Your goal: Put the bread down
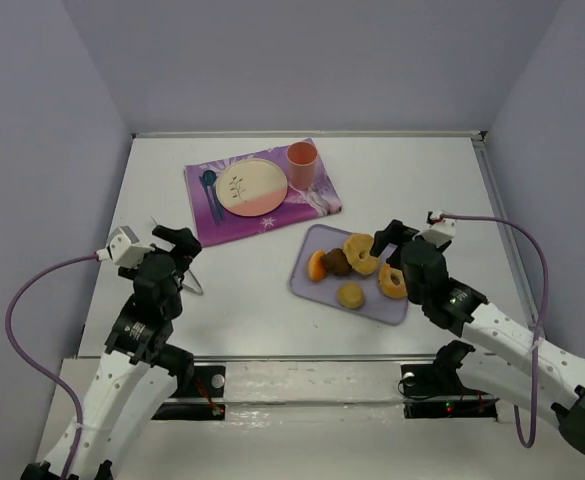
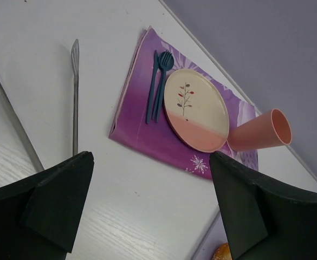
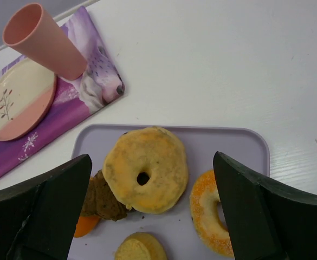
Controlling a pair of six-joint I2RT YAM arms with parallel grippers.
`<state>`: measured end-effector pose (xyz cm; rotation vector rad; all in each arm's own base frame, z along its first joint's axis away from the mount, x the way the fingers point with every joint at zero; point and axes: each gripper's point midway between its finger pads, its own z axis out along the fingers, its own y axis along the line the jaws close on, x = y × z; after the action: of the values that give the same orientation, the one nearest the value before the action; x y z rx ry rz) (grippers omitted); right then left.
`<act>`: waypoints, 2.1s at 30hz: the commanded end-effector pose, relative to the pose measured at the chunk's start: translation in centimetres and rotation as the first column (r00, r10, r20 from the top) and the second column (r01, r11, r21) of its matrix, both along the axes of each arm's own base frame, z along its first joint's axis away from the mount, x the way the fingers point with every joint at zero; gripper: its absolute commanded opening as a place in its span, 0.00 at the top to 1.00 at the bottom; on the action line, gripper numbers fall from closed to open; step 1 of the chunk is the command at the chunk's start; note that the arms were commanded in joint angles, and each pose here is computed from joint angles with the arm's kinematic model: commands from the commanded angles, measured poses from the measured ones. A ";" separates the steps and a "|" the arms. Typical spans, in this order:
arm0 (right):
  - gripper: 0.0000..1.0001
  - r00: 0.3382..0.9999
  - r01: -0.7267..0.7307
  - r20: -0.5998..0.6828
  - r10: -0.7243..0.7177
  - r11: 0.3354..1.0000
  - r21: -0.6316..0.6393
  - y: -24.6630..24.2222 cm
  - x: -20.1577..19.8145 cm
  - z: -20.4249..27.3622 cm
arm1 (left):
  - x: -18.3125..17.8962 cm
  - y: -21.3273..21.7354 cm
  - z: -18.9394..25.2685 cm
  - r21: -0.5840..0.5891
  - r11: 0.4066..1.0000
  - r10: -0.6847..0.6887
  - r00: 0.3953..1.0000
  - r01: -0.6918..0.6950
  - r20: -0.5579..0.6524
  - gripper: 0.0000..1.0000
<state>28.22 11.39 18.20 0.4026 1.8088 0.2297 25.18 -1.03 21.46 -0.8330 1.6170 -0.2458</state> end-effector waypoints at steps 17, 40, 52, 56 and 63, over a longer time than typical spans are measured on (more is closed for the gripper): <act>0.01 0.959 0.085 0.282 -0.014 0.967 -0.239 -3.6 0.1 3.4 | 3.9 -2.2 -0.1 0.251 0.960 -0.179 0.964 0.127 0.196 0.01; 0.00 0.918 -0.052 0.387 0.084 0.994 -0.094 -1.5 -0.7 5.6 | 2.3 -1.0 2.1 0.120 0.991 -0.091 0.958 0.060 0.272 0.01; 0.00 0.782 -0.456 0.388 0.488 0.872 -0.178 8.1 -0.2 9.9 | 0.7 -1.1 1.5 -0.059 0.997 -0.049 0.988 0.059 0.147 0.01; 0.00 0.816 -0.441 0.348 0.460 0.887 -0.139 8.4 0.7 9.4 | 0.4 0.8 -1.6 -0.060 0.990 0.120 0.987 -0.127 -0.109 0.01; 0.00 0.917 -0.297 0.250 0.312 0.950 -0.096 6.5 2.4 6.9 | -0.3 0.5 -4.8 -0.004 0.987 0.149 0.921 -0.161 -0.361 0.01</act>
<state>29.83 18.91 23.90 -0.0718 1.6078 0.4711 26.61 -1.98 18.10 -0.9725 1.8141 -0.1451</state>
